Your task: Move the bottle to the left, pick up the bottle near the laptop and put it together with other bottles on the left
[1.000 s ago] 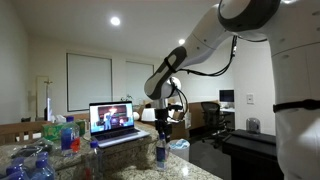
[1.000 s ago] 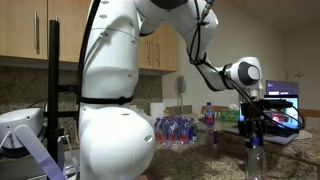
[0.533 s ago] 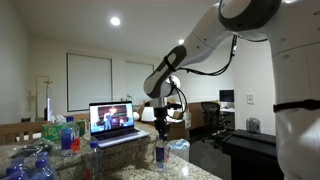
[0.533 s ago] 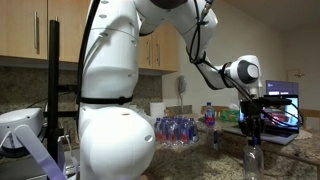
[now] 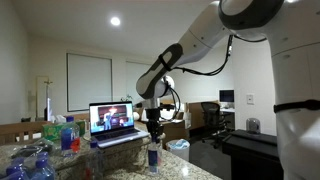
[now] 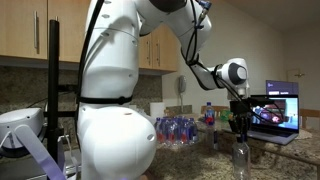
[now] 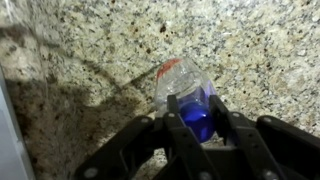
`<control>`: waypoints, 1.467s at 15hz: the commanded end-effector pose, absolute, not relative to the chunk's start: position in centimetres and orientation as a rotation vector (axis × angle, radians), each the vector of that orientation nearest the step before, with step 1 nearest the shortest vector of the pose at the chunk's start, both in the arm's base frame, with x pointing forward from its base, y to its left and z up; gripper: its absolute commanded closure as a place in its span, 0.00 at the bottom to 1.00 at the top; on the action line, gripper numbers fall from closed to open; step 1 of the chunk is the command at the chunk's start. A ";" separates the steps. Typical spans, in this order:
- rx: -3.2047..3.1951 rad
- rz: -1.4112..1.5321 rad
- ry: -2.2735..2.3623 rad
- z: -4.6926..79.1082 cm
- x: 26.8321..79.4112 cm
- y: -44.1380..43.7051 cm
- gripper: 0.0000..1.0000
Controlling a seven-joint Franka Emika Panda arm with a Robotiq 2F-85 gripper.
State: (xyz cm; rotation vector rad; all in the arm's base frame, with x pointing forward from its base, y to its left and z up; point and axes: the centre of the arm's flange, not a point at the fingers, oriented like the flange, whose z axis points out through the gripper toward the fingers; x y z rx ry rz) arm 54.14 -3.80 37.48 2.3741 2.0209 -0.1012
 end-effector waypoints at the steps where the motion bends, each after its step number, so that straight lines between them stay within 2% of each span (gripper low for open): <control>1: 2.243 -0.086 2.160 37.5 53.9 -0.4 0.85; 13: 1.893 -0.011 2.396 38.3 52.6 15.7 0.85; 17: 1.802 0.076 2.452 39.0 52.2 19.7 0.85; 22: 1.710 0.051 2.500 38.6 52.2 24.2 0.85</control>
